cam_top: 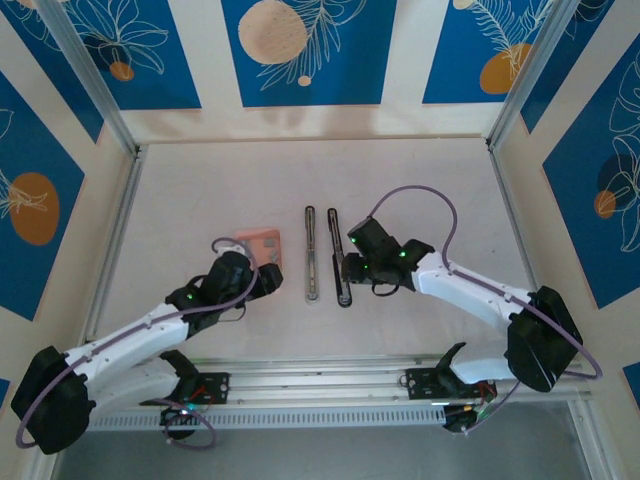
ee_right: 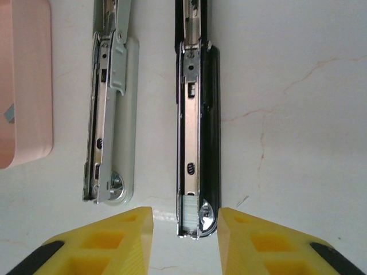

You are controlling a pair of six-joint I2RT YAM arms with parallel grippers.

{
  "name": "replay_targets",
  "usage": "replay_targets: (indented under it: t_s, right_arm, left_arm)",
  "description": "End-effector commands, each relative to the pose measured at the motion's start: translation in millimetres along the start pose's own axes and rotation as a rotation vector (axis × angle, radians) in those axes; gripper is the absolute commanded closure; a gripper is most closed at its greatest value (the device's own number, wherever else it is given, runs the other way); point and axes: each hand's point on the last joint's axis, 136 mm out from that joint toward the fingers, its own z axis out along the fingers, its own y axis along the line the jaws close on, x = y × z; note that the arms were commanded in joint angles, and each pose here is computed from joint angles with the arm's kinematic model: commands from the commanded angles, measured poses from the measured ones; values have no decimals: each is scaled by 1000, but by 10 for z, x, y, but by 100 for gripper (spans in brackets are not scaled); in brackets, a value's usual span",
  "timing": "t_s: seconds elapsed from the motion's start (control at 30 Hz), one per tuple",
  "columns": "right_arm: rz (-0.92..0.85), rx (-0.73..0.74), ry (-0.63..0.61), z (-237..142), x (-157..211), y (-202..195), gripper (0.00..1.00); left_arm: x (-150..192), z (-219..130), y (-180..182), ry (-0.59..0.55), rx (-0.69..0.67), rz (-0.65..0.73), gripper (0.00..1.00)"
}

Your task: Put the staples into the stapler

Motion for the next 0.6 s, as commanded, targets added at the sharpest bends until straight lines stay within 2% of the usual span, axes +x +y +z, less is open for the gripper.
replay_targets:
  t_s: [0.0,0.23,0.33,0.57]
  right_arm:
    - [-24,-99,14,-29,24,146,65]
    - [-64,-112,-13,-67,-16,153,64]
    - [-74,-116,-22,-70,-24,134,64]
    - [-104,-116,-24,-33,-46,83,64]
  left_arm:
    - [-59,-80,25,58,-25,27,34]
    - [-282,-173,222,164,-107,71,33]
    - [-364,-192,226,247,-152,164,34]
    - [-478,-78,289,507,-315,388,45]
